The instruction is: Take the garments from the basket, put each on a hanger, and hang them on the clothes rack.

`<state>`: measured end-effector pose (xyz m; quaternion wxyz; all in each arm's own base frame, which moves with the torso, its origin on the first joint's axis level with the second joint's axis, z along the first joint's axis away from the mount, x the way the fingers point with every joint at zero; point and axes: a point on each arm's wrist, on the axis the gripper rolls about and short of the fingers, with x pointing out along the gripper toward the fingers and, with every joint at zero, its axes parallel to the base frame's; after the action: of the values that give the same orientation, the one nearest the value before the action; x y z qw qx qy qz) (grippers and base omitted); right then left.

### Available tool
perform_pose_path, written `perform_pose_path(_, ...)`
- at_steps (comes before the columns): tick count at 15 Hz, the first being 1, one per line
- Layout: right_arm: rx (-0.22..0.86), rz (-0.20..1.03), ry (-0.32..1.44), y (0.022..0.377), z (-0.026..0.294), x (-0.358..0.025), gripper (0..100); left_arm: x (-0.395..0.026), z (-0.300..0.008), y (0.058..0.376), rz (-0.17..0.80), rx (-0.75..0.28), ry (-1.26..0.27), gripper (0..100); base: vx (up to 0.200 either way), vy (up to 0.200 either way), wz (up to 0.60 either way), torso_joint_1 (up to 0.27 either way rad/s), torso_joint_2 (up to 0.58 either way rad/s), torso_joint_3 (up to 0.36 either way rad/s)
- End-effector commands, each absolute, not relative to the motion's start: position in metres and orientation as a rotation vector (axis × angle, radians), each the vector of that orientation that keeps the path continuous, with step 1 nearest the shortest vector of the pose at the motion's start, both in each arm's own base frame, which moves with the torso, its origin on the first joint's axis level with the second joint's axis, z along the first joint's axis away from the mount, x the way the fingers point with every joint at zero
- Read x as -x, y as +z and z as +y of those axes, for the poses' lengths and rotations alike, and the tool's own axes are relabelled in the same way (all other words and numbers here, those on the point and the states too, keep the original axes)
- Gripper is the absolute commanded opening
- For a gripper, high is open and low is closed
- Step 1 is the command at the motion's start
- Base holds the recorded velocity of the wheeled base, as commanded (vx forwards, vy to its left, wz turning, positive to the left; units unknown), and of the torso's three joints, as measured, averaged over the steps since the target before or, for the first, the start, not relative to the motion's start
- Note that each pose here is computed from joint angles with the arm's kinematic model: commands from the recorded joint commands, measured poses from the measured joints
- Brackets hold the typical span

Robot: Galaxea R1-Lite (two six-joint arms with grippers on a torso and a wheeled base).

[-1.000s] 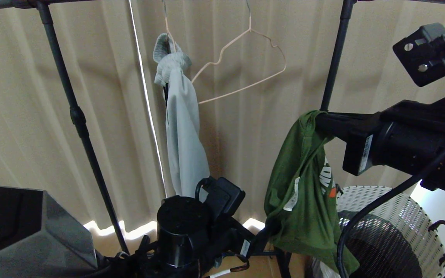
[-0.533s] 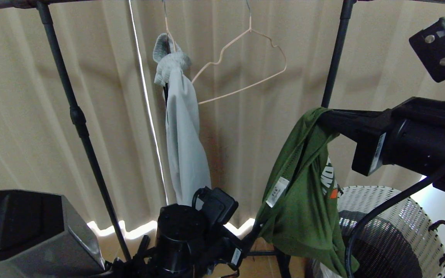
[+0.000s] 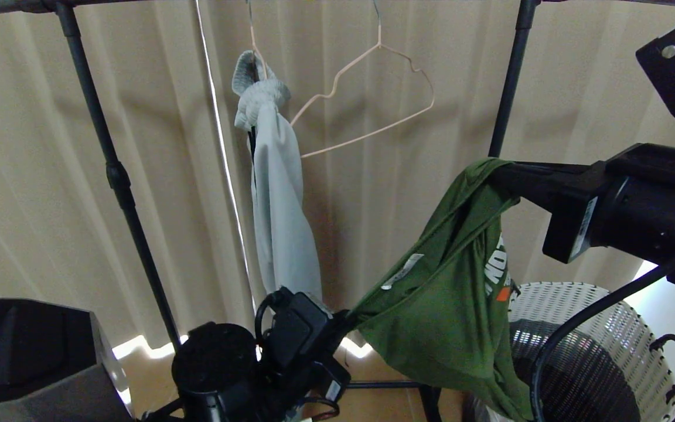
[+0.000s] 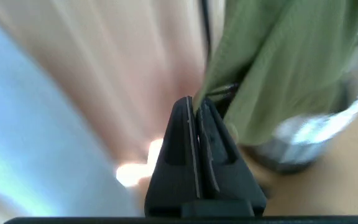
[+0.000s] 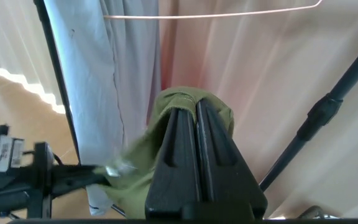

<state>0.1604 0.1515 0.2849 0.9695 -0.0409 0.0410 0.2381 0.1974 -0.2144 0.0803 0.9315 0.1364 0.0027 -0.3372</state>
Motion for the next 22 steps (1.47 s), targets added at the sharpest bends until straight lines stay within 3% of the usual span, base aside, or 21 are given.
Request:
perform_pose_path(1, 0.083, 0.082, 0.481, 0.285, 0.151, -0.161, 0, -0.212, -0.193, 0.105, -0.093, -0.307, -0.592, 0, 0.000, 0.000, 0.00, 0.000, 0.00, 0.000)
perform_pose_path(3, 0.077, 0.075, 0.482, 0.287, 0.151, -0.161, 0, -0.220, -0.182, 0.146, -0.236, -0.243, -0.520, 0, 0.000, 0.000, 0.00, 0.000, 0.00, 0.000)
perform_pose_path(9, 0.040, 0.013, 0.468, 0.291, 0.140, -0.157, 0, -0.200, -0.154, 0.222, -0.478, -0.133, -0.439, 0, 0.000, 0.000, 0.00, 0.000, 0.00, 0.000)
perform_pose_path(13, 0.058, 0.045, 0.410, 0.275, 0.119, -0.151, 0, -0.187, -0.144, 0.243, -0.460, -0.143, -0.440, 0, 0.000, 0.000, 0.00, 0.000, 0.00, 0.000)
perform_pose_path(18, 0.056, 0.082, 0.413, 0.258, 0.111, -0.146, 0, -0.137, -0.104, 0.265, -0.286, -0.252, -0.463, 0, 0.000, 0.000, 0.00, 0.000, 0.00, 0.000)
perform_pose_path(20, 0.031, 0.038, 0.417, 0.262, 0.114, -0.148, 0, -0.126, -0.096, 0.272, -0.229, -0.277, -0.466, 0, 0.000, 0.000, 0.00, 0.000, 0.00, 0.000)
perform_pose_path(22, 0.034, 0.043, 0.420, 0.257, 0.114, -0.149, 0, -0.127, -0.095, 0.283, -0.241, -0.266, -0.428, 0, 0.000, 0.000, 0.00, 0.000, 0.00, 0.000)
